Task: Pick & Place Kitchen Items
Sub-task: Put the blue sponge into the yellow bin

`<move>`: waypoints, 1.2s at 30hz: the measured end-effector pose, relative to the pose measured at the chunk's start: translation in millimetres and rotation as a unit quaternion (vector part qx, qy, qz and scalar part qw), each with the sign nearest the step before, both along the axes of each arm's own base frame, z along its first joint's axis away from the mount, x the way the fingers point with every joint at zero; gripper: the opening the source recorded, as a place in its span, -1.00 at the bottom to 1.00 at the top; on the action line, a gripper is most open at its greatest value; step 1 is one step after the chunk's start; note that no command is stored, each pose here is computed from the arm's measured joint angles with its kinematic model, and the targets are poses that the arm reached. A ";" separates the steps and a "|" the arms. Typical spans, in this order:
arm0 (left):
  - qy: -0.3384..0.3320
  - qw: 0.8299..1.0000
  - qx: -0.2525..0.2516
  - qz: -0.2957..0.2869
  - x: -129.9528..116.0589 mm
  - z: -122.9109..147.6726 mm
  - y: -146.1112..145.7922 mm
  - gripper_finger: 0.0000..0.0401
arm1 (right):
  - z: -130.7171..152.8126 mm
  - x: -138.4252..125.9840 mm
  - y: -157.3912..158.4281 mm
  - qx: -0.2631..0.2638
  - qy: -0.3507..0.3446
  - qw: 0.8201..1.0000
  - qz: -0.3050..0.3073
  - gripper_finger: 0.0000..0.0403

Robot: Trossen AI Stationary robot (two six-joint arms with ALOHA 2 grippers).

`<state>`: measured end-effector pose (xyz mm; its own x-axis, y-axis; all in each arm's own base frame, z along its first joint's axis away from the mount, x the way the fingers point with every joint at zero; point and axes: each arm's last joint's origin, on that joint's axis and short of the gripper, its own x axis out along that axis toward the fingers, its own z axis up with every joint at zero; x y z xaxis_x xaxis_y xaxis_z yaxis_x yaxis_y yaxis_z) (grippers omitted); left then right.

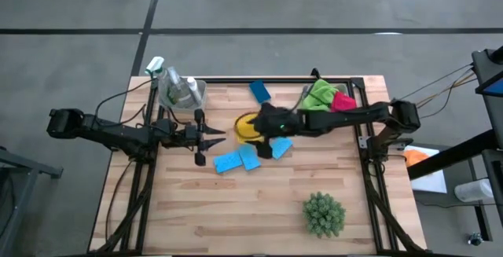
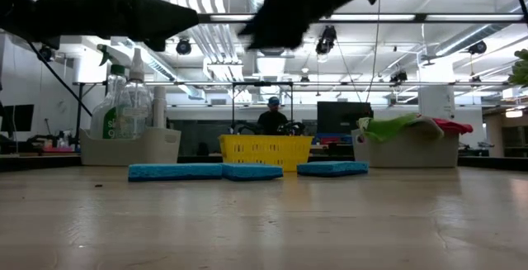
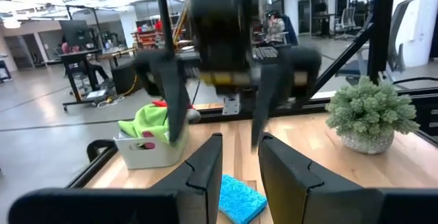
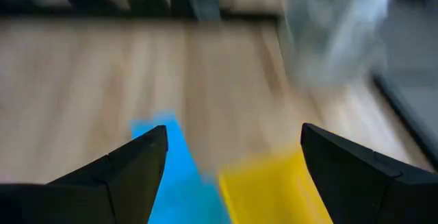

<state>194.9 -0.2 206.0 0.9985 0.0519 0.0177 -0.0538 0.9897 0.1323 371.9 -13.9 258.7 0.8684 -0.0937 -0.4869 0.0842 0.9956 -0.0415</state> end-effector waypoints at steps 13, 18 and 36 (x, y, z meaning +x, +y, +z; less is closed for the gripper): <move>0.003 1.000 -0.026 0.009 10.9 -3.4 5.4 -0.52 | -7.9 -29.3 -7.9 -0.022 -0.256 0.961 0.099 0.64; 0.048 0.996 -0.058 0.051 43.3 -7.7 28.0 -0.52 | -17.8 -48.7 -10.1 -0.021 -0.239 0.968 0.074 0.64; 0.337 0.908 -0.192 0.161 142.8 4.9 199.7 -0.52 | -22.9 -122.5 0.4 -0.033 -0.260 0.962 0.073 0.64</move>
